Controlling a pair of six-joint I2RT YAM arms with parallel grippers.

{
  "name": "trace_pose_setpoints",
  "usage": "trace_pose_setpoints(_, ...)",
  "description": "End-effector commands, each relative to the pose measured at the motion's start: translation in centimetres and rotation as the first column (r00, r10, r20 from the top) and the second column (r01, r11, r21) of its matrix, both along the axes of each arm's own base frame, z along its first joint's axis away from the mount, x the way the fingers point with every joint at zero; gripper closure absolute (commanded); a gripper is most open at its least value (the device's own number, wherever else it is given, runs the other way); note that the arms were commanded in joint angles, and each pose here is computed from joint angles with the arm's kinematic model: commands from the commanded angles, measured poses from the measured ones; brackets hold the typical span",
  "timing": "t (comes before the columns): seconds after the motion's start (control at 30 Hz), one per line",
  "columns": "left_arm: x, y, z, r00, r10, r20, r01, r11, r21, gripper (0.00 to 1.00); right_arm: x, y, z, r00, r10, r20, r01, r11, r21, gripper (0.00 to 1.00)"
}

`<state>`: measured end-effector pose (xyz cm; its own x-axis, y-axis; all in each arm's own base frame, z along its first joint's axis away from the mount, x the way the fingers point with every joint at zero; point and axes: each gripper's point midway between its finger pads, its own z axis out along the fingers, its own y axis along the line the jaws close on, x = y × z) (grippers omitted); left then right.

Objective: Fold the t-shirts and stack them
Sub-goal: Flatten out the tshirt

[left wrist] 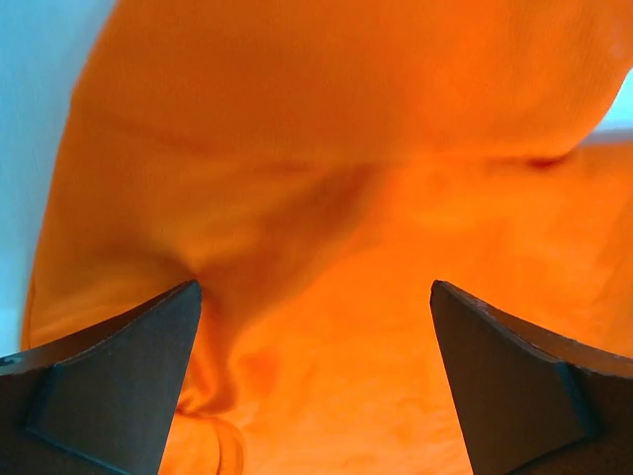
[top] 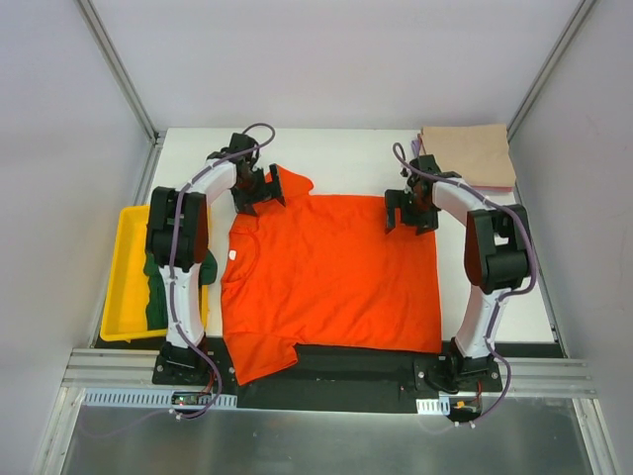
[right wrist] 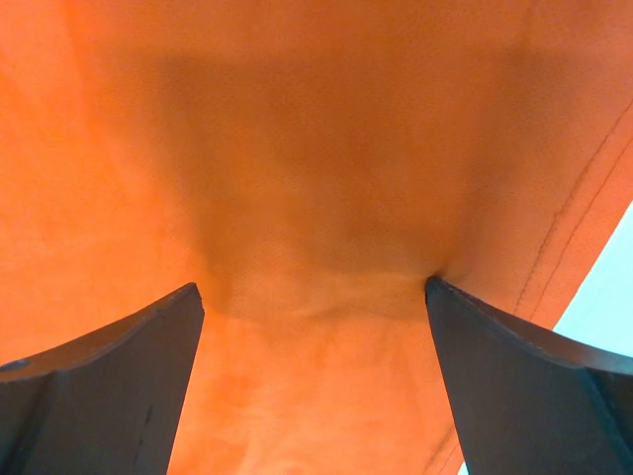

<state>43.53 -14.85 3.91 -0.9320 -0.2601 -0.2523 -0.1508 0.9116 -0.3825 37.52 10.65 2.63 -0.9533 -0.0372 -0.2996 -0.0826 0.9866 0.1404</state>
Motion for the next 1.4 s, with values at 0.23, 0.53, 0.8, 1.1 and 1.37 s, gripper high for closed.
trace_pose_setpoints(0.23, 4.2, 2.6, -1.9, 0.99, 0.111, -0.091, -0.109, 0.994, 0.026, 0.01, 4.8, 0.6, 0.3, 0.995, 0.086, -0.052, -0.083, 0.995, 0.056, 0.04)
trace_pose_setpoints(0.53, 10.9, 2.3, -0.7, 0.991, 0.133, -0.001, -0.133, 0.99, -0.04, 0.01, 10.2, 0.7, 0.6, 0.997, 0.071, -0.016, -0.068, 0.986, 0.151, 0.04)
trace_pose_setpoints(0.8, 13.8, 2.7, -0.9, 0.981, 0.193, 0.019, -0.189, 0.974, -0.123, 0.01, 14.4, 0.5, 2.1, 0.997, 0.048, 0.063, -0.06, 0.978, 0.2, 0.04)
trace_pose_setpoints(1.1, 15.3, 3.7, 4.4, 0.971, 0.203, 0.126, -0.179, 0.967, -0.181, 0.01, 15.4, 0.5, 5.4, 0.984, 0.076, 0.162, -0.107, 0.975, 0.193, 0.04)
trace_pose_setpoints(1.37, 11.7, 2.1, 16.1, 0.944, 0.097, 0.316, -0.041, 0.983, -0.178, 0.01, 11.5, 0.4, 13.3, 0.957, 0.037, 0.287, -0.091, 0.98, 0.176, 0.04)
